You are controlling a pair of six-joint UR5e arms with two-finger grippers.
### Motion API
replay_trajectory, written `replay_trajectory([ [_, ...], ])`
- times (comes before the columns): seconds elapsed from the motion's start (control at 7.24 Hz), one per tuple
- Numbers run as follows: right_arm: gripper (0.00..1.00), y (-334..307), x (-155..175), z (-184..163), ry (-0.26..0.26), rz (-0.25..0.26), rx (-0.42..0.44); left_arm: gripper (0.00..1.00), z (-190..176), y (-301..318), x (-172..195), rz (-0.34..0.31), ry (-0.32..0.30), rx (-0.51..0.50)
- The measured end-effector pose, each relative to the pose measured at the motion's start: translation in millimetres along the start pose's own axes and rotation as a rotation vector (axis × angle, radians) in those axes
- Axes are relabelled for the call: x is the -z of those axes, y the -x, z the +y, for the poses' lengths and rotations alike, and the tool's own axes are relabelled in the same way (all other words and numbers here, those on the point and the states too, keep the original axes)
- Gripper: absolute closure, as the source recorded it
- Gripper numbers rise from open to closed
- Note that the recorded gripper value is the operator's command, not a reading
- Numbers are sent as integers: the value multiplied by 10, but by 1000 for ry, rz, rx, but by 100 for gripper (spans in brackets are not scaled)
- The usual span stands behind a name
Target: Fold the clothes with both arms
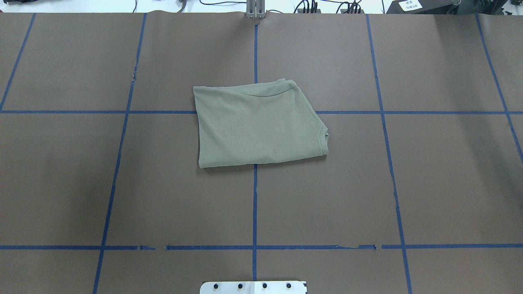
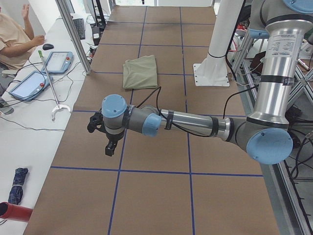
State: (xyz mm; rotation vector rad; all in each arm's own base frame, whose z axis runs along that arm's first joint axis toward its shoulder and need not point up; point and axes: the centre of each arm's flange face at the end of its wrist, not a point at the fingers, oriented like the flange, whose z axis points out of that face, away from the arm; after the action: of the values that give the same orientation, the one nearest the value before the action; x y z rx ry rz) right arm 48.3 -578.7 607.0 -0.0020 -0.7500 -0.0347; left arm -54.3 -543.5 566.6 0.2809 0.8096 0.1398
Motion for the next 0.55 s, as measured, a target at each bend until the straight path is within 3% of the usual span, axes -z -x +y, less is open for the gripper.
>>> replay_trajectory([
  [0.55,0,-74,-145,250,17,11,5,0,274,-180,142,-3,-14,-22],
])
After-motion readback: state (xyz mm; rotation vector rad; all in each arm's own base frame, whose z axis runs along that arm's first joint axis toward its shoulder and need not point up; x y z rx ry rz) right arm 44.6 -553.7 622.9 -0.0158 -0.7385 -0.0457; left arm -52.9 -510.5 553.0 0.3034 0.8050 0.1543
